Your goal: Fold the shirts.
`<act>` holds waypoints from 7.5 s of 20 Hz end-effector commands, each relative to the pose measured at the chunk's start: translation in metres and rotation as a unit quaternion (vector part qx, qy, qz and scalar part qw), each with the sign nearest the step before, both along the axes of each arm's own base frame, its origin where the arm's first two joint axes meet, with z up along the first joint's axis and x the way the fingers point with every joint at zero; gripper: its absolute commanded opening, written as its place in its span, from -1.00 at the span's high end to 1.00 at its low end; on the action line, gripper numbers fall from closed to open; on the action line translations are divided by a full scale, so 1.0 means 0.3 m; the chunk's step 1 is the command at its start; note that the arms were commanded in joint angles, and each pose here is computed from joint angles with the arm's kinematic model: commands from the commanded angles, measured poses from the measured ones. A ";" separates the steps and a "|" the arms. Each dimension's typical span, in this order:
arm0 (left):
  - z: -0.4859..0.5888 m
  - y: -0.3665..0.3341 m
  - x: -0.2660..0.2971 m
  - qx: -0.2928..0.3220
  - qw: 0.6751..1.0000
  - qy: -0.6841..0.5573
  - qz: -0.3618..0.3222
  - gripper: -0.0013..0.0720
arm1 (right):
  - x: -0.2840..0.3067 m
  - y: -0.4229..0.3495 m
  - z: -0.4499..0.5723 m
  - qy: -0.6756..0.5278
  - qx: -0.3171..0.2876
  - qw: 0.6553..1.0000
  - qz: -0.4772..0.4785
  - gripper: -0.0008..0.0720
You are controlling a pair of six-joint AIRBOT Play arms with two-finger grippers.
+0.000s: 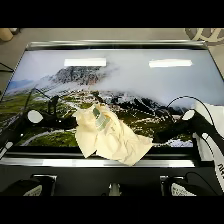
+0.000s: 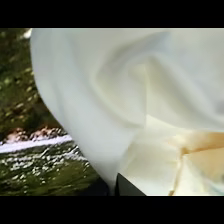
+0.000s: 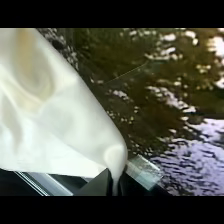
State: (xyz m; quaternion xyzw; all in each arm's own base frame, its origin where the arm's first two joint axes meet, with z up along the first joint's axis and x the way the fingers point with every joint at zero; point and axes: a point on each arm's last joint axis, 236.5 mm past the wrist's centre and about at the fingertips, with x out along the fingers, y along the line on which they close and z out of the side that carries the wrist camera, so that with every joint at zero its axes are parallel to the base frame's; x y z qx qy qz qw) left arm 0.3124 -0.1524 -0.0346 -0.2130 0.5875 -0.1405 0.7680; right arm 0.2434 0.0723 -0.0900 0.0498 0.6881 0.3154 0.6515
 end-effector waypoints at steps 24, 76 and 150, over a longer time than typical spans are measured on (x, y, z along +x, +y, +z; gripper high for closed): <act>1.349 0.519 -0.038 0.127 0.829 -0.505 0.203 0.87 | 0.179 -0.242 1.077 -0.362 -0.190 0.911 -0.056 0.94; 0.637 0.276 0.287 0.115 0.944 -0.304 0.048 0.87 | 0.240 0.361 0.524 -0.315 -0.004 0.948 -0.037 0.94; 0.175 0.198 0.149 0.070 0.992 -0.096 0.031 0.87 | -0.207 0.398 -0.001 0.005 0.111 0.992 -0.061 -0.75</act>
